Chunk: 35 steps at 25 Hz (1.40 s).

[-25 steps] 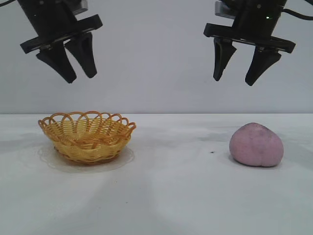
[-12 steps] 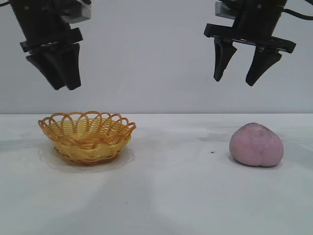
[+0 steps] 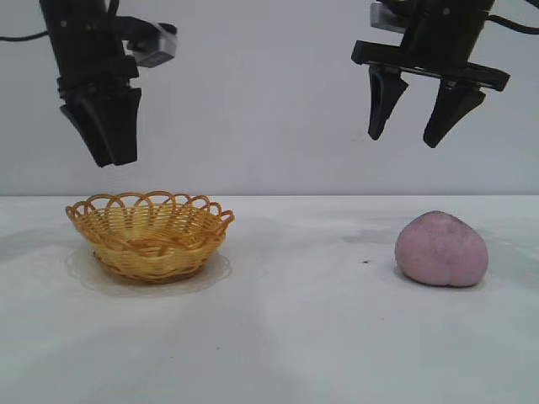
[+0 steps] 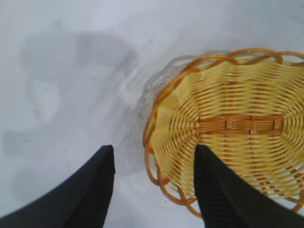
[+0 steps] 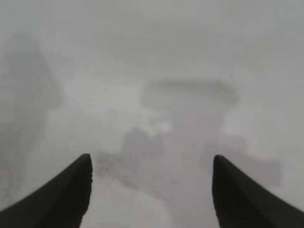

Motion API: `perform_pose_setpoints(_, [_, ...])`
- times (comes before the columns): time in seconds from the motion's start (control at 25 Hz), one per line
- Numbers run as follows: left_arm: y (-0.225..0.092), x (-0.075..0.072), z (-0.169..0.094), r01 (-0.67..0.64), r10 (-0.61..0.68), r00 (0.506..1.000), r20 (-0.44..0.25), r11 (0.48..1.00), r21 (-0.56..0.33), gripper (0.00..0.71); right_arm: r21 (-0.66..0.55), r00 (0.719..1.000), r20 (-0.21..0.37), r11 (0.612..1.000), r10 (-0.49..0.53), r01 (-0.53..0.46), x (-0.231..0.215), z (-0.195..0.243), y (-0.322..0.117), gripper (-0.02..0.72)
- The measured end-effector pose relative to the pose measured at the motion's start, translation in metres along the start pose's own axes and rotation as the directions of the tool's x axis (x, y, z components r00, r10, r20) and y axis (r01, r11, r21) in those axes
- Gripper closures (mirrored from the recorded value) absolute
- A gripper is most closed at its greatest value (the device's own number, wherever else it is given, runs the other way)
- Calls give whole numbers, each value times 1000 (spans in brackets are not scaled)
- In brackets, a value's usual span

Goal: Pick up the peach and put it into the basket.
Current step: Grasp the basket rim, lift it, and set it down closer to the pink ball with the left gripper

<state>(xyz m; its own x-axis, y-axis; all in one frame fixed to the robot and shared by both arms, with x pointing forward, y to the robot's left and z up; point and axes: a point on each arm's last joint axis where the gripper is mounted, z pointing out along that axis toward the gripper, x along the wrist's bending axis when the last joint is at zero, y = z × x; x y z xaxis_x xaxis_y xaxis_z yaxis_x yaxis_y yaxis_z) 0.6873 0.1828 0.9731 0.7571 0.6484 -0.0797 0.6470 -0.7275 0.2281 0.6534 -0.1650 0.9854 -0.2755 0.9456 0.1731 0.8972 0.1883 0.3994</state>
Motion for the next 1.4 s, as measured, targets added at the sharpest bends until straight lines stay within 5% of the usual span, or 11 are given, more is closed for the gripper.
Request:
perform_pose_setpoints(0.8, [5,2,54,-58,55,998,28,992,115,338,-1,1000,12,1000,-12,12,-1,-1,0,211])
perform_pose_setpoints(1.04, [4,2,58,-54,49,998,42,991,119,650,-2,1000,13,1000,-13,13,-1,-1,0,211])
perform_pose_setpoints(1.36, [7,0,54,219,-223,974,29,970,109,642,-2,1000,14,1000,-14,14,-1,-1,0,211])
perform_pose_setpoints(1.4, [8,-1,52,261,-265,964,30,960,102,710,-2,1000,14,1000,-14,14,-1,-1,0,211])
